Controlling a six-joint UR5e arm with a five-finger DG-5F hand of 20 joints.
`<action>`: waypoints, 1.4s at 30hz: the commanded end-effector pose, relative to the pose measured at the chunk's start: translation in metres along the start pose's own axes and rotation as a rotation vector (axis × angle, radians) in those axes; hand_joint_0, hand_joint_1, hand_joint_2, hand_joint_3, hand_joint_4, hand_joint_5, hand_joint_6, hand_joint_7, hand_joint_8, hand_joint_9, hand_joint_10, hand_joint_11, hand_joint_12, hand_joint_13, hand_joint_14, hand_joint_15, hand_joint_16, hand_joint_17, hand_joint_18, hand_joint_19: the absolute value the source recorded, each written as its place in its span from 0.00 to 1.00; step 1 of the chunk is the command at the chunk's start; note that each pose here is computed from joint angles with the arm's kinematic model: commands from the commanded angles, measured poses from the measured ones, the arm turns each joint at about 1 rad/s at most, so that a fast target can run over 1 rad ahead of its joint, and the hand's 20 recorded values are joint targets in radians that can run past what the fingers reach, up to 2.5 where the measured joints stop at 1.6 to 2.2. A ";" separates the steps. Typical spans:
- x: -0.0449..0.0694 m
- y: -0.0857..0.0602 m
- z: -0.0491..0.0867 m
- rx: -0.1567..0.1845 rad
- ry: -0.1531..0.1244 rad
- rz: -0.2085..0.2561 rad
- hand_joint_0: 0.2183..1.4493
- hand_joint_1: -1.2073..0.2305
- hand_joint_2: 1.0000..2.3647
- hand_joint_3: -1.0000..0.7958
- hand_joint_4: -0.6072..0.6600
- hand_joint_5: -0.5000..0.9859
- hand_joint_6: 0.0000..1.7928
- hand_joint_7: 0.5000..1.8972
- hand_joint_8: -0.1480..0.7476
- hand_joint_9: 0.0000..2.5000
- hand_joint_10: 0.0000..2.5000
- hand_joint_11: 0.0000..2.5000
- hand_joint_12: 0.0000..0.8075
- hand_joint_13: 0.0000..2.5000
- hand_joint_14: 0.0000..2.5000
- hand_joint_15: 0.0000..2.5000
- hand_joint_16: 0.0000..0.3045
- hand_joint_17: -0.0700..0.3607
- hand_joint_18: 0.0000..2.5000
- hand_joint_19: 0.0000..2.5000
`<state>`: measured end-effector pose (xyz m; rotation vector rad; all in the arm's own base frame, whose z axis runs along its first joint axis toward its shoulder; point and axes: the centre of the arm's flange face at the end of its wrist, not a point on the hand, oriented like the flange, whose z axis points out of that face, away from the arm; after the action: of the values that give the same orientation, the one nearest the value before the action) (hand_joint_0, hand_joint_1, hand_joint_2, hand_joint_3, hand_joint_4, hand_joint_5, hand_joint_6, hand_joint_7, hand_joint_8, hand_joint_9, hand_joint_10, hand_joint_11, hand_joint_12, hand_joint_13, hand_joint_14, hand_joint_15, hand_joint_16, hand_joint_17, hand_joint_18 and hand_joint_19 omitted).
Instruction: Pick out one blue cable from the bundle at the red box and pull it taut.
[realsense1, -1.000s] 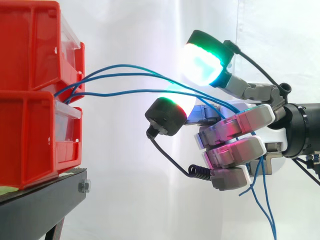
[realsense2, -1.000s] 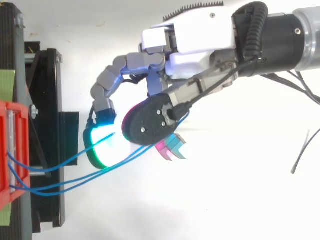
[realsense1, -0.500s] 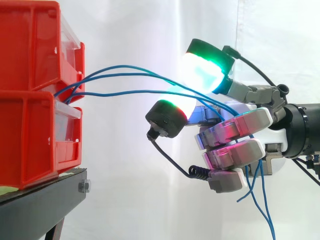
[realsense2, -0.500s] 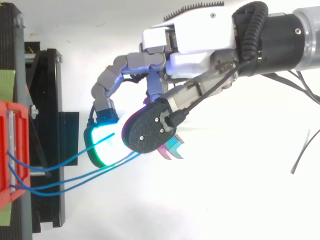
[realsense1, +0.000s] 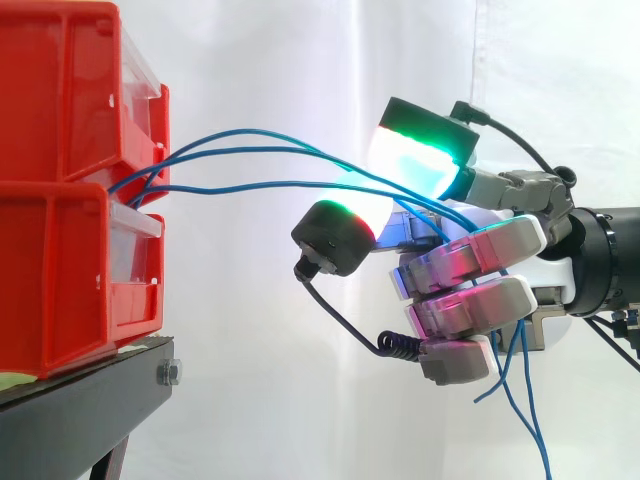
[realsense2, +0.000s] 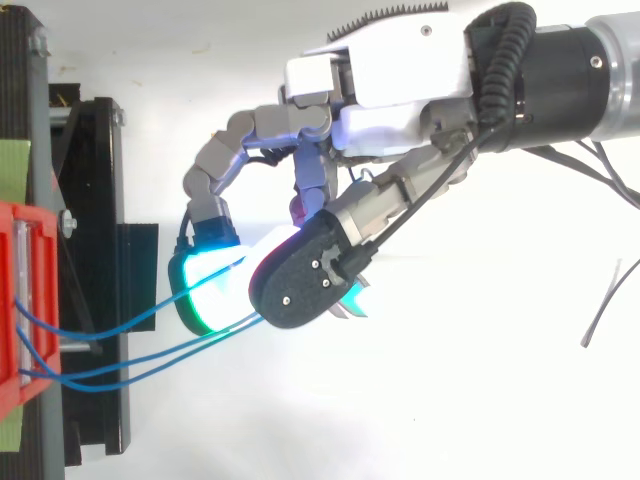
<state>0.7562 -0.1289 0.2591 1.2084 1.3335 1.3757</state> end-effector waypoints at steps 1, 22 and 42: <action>0.000 0.000 0.000 0.000 0.001 0.000 0.22 0.47 0.00 0.28 0.49 0.30 0.48 0.31 0.45 0.62 0.01 0.27 0.45 0.53 0.01 0.28 0.17 0.43 0.42 0.29; -0.002 0.000 -0.001 -0.001 -0.001 0.000 0.27 0.39 0.00 0.45 0.51 0.30 0.48 0.30 0.50 0.62 0.01 0.26 0.51 0.55 0.01 0.26 0.21 0.49 0.46 0.27; -0.003 0.002 -0.001 -0.005 -0.005 -0.001 0.25 0.43 0.00 0.30 0.51 0.29 0.49 0.28 0.45 0.60 0.01 0.29 0.44 0.52 0.01 0.28 0.16 0.42 0.40 0.30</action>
<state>0.7559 -0.1323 0.2594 1.2083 1.3284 1.3740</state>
